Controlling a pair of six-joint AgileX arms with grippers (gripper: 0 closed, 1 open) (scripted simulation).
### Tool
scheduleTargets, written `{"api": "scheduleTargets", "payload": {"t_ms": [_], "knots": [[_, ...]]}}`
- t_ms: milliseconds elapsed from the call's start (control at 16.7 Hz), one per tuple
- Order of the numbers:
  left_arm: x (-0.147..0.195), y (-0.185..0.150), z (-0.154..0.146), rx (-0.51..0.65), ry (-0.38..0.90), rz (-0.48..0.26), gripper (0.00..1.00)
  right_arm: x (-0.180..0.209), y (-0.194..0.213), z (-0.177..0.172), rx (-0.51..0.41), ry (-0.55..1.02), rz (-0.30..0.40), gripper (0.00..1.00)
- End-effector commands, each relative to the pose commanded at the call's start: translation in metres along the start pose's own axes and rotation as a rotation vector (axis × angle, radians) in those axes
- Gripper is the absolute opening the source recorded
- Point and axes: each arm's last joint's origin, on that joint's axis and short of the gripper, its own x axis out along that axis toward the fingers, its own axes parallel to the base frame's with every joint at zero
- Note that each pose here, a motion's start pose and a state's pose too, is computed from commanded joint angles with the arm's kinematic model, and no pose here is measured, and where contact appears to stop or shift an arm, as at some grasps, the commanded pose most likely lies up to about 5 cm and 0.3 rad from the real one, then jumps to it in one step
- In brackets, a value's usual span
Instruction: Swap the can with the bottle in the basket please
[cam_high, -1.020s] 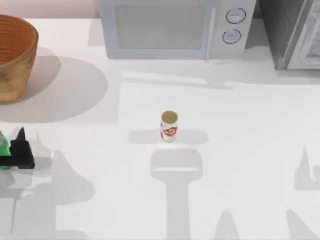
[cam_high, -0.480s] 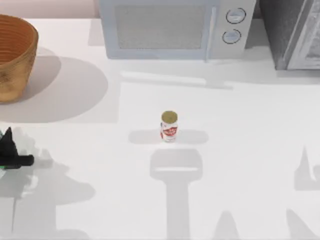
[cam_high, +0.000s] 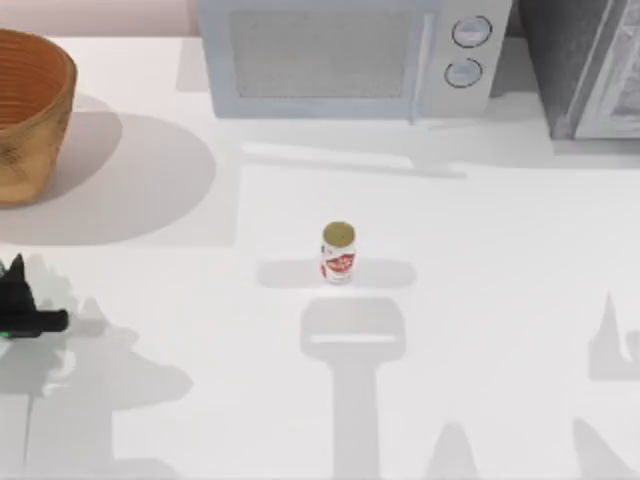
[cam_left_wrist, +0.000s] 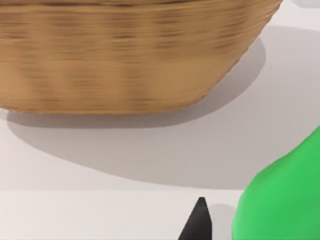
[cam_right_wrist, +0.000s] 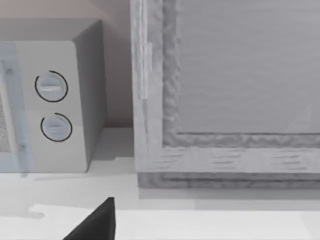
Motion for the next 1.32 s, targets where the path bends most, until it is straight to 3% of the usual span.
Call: {"api": "scheduleTargets", "payload": {"t_ms": [240, 360, 600, 900, 1080, 1320], "knots": [[0.0, 0.0, 0.0, 0.001, 0.002, -0.001, 0.0, 0.0, 0.0, 0.0, 0.0, 0.0, 0.0, 1.0], [0.004, -0.005, 0.002, 0.007, 0.003, -0.037, 0.0, 0.0, 0.0, 0.0, 0.0, 0.0, 0.0, 1.0], [0.024, -0.031, 0.026, 0.043, -0.019, -0.208, 0.0, 0.0, 0.0, 0.0, 0.0, 0.0, 0.0, 1.0], [0.055, -0.063, 0.091, 0.088, -0.073, -0.399, 0.0, 0.0, 0.0, 0.0, 0.0, 0.0, 0.0, 1.0], [0.069, -0.057, 0.145, 0.09, -0.094, -0.394, 0.0, 0.0, 0.0, 0.0, 0.0, 0.0, 0.0, 1.0], [0.074, -0.017, 0.212, 0.069, -0.087, -0.271, 0.0, 0.0, 0.0, 0.0, 0.0, 0.0, 0.0, 1.0]]}}
